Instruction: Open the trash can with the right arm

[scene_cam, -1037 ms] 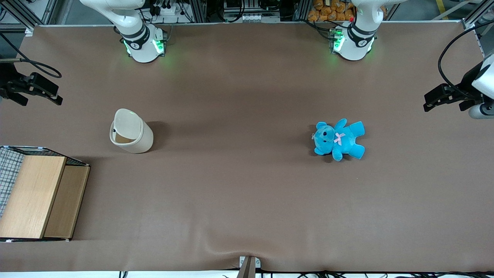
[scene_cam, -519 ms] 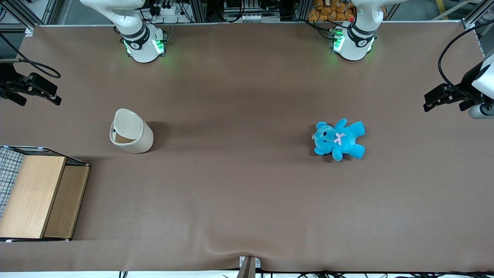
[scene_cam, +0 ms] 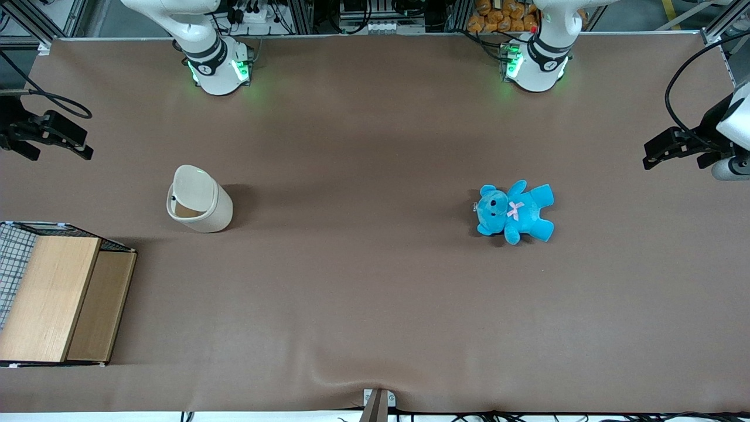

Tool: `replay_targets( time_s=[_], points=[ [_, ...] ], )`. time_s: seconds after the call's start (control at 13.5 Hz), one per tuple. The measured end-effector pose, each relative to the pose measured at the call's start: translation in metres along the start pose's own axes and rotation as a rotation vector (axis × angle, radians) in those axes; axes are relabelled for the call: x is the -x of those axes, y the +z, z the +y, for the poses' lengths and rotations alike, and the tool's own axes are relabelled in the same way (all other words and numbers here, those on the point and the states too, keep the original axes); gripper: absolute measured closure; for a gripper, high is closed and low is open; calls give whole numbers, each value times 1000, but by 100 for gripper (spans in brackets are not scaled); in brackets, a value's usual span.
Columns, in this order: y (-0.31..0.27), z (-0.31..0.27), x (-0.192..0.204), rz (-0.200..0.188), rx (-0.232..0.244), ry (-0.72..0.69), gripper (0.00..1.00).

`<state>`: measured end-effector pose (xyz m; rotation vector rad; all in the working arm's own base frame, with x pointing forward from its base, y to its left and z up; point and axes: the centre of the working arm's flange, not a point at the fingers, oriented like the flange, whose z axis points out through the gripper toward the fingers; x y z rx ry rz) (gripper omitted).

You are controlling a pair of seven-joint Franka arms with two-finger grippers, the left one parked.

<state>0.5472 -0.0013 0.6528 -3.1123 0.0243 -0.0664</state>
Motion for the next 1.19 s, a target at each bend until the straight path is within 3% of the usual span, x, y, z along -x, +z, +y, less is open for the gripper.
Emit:
replay_targets(
  time_s=[0.59, 0.89, 1.19],
  points=[
    [1, 0, 1, -6, 0, 0, 0],
    [7, 0, 9, -80, 1, 0, 0],
    [5, 3, 9, -82, 30, 1, 0]
  ],
)
